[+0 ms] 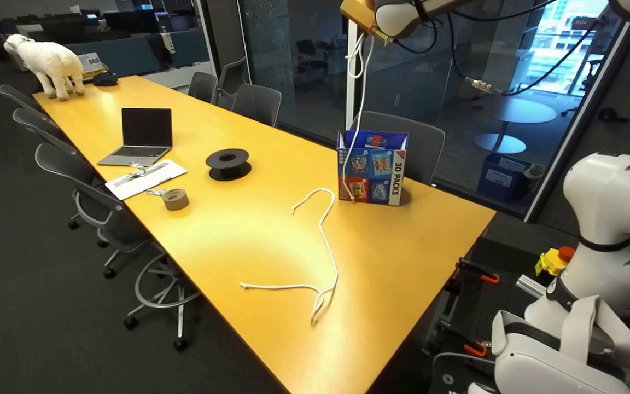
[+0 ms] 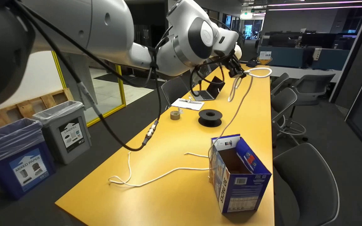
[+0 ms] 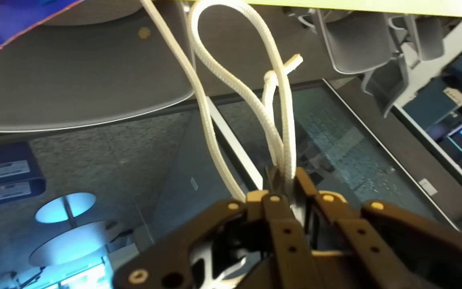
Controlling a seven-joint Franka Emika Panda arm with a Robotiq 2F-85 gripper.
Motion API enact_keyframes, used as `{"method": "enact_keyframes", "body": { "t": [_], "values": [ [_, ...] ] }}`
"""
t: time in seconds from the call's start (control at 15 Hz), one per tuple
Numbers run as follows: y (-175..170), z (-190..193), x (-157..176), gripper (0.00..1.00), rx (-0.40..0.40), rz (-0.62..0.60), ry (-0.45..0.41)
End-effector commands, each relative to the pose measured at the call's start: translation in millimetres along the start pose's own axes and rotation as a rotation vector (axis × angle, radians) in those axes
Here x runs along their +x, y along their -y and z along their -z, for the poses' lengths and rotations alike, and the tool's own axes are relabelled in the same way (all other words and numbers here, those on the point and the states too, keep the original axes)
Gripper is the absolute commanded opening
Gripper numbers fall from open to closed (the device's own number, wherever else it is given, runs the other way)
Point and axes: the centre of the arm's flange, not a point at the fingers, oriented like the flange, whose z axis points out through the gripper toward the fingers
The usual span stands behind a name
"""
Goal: Put the ropes in the box
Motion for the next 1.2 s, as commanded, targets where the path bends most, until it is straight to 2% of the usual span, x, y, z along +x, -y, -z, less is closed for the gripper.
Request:
{"method": "enact_keyframes", "body": {
  "t": [0.0,0.13,0.2,0.4,0.47,0.73,1.13],
  "values": [
    [-19.8,39.4,-12.4,0.11,-0.144,0.118,0.02],
    [-28.7,40.6,-22.3,0.11,-0.211,0.165,0.026],
    [-42.4,-19.8,-49.3,0.11,-0.23,0.174,0.024],
    [-70.5,-45.6,-68.7,0.11,-0.285,0.214,0.034],
    [-79.9,-69.6,-82.7,0.11,-0.264,0.213,0.018],
    [-127.3,-99.0,-102.3,0.11,-0.308,0.219,0.067],
    [-154.2,-149.4,-130.1,0.12,-0.327,0.146,0.091]
  ]
}}
